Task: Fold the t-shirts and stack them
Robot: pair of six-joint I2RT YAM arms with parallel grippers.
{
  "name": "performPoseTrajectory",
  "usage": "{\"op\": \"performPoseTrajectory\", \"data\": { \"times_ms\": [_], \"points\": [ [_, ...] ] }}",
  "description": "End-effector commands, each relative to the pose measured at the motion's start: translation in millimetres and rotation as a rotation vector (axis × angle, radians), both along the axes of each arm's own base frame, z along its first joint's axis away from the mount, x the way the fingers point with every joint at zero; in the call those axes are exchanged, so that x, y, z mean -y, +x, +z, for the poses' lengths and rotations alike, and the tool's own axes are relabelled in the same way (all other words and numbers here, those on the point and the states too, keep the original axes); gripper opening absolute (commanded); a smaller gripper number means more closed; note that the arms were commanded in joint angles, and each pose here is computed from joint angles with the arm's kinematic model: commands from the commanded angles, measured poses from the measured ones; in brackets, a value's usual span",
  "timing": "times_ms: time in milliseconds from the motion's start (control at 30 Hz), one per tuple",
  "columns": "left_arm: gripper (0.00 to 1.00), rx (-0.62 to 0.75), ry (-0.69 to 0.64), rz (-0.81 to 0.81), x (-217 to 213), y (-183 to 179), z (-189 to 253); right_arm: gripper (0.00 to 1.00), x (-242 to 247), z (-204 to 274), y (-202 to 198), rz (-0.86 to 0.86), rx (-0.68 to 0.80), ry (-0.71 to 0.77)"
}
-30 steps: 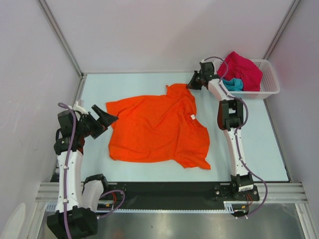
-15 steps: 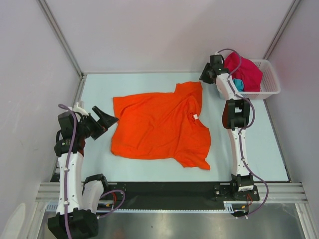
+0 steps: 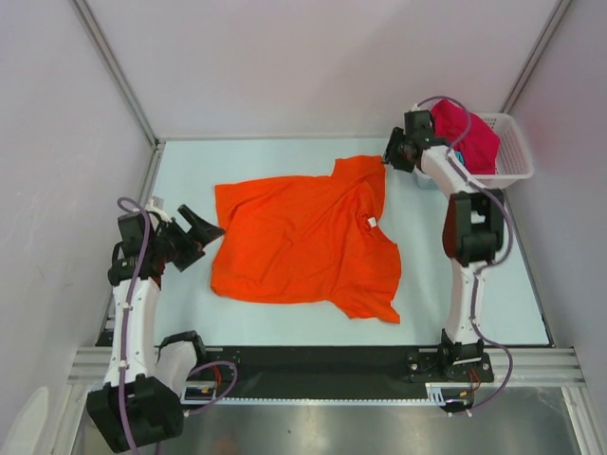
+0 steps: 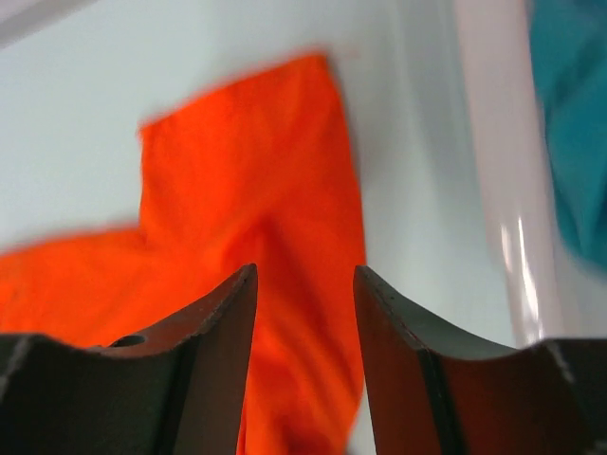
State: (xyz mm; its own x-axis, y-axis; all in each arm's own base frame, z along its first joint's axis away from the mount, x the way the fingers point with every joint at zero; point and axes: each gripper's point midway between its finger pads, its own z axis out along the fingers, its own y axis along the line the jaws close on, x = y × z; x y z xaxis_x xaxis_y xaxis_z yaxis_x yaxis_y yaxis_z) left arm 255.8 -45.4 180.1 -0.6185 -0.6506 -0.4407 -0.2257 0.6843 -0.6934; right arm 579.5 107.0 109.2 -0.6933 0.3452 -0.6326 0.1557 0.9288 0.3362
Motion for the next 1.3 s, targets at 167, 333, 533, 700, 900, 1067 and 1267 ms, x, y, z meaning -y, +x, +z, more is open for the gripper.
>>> {"op": "performPoseTrajectory", "data": {
  "times_ms": [167,333,533,700,900,1067,1267],
  "points": [
    [1.0,-0.273,-0.043,-0.043,19,-19,-70,0.51,-54,89,-179,0.137,0.152,0.055],
    [0.99,-0.311,0.011,-0.062,36,-36,-84,0.51,-64,68,-265,0.211,0.035,0.075],
    [0.99,-0.326,0.099,-0.046,44,-57,-97,0.51,-48,46,-341,0.213,-0.056,0.111],
    [0.99,-0.361,0.175,-0.05,50,-68,-100,0.51,-40,22,-375,0.217,-0.144,0.11],
    [0.99,-0.416,0.348,-0.058,51,-66,-104,0.53,-40,17,-395,0.232,-0.199,0.1],
    [1.0,-0.447,0.505,-0.056,48,-63,-102,0.54,-41,22,-415,0.252,-0.22,0.093],
    [0.99,-0.479,0.577,-0.022,47,-58,-112,0.55,-31,26,-434,0.251,-0.246,0.068]
  ]
}}
